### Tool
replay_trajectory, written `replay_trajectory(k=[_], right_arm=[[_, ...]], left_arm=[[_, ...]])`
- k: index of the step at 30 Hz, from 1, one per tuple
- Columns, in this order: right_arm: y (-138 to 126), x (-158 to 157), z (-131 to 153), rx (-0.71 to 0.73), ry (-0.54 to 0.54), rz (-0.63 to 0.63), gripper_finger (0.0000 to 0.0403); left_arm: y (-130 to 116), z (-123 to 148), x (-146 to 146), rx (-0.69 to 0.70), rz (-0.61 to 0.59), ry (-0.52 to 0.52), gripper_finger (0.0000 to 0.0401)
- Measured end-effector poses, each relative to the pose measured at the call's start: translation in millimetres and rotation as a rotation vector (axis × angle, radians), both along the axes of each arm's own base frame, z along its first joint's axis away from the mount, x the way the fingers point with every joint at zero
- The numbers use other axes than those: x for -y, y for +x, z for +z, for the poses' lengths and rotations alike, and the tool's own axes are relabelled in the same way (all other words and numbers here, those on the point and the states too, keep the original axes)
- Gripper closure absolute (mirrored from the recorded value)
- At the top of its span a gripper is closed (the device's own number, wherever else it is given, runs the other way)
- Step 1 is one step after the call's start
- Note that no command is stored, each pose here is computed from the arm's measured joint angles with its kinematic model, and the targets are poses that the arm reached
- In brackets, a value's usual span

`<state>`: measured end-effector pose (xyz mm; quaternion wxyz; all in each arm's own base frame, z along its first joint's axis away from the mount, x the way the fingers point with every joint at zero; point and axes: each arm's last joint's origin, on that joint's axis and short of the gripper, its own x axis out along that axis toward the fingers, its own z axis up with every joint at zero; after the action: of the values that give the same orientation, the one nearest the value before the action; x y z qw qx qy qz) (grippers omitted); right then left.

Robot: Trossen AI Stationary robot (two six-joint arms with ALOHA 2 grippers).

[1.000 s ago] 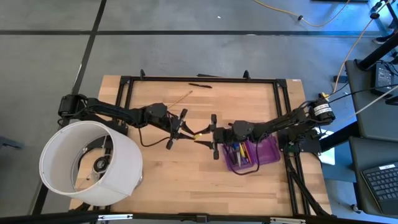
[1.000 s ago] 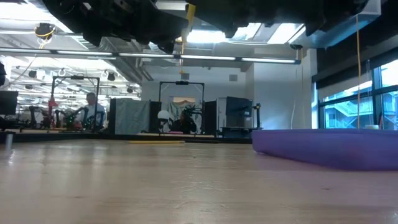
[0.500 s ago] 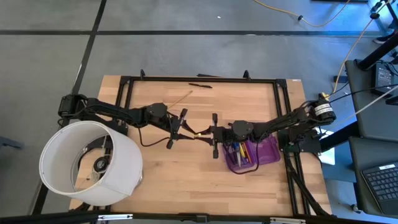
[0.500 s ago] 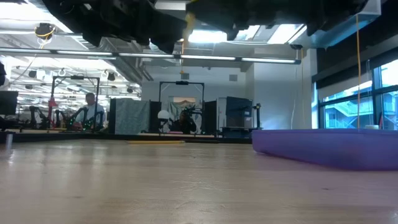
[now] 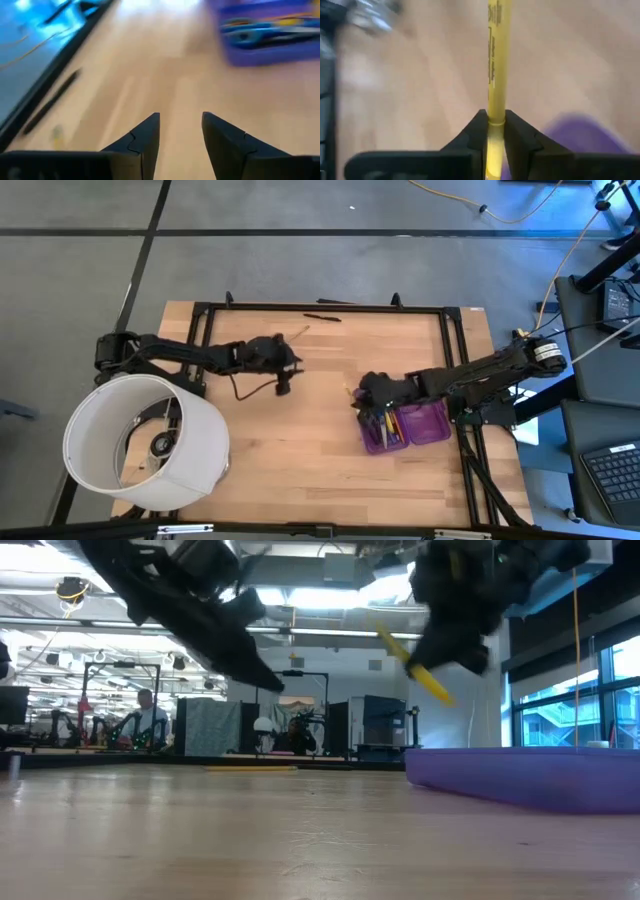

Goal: Pick & place school supplies into a supply box
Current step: Put the yellow pen into the supply box, then put the pencil into the supply box

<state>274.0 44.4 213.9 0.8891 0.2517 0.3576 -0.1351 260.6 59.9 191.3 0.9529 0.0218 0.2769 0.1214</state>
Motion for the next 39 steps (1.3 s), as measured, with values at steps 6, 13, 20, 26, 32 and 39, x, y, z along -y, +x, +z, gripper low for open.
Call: replay_trajectory(k=[6,13,20,26,32,39], right_arm=[[-12,1,-21,-0.222,0.118,-0.169,0.035],[-17,-4,-50,-0.342,0.284,-0.202,0.0352],[-13,-4,-62,-0.383,0.298,-0.247,0.0345],[-13,-5,-63,-0.388,0.304,-0.243,0.0343],[-13,-5,-63,-0.389,0.305,-0.242,0.0329],[-13,-5,-63,-0.395,0.322,-0.237,0.0289]], left_arm=[[-6,-1,-20,0.023,0.223,-0.063,0.0267],[-8,-2,-23,0.02,0.208,-0.099,0.0269],[-8,-4,-24,0.015,0.226,-0.132,0.0273],[-10,-15,-33,-0.034,0.29,-0.177,0.0274],[-12,-32,-47,-0.093,0.369,-0.225,0.0279],[-12,-53,-60,-0.161,0.416,-0.243,0.0289]])
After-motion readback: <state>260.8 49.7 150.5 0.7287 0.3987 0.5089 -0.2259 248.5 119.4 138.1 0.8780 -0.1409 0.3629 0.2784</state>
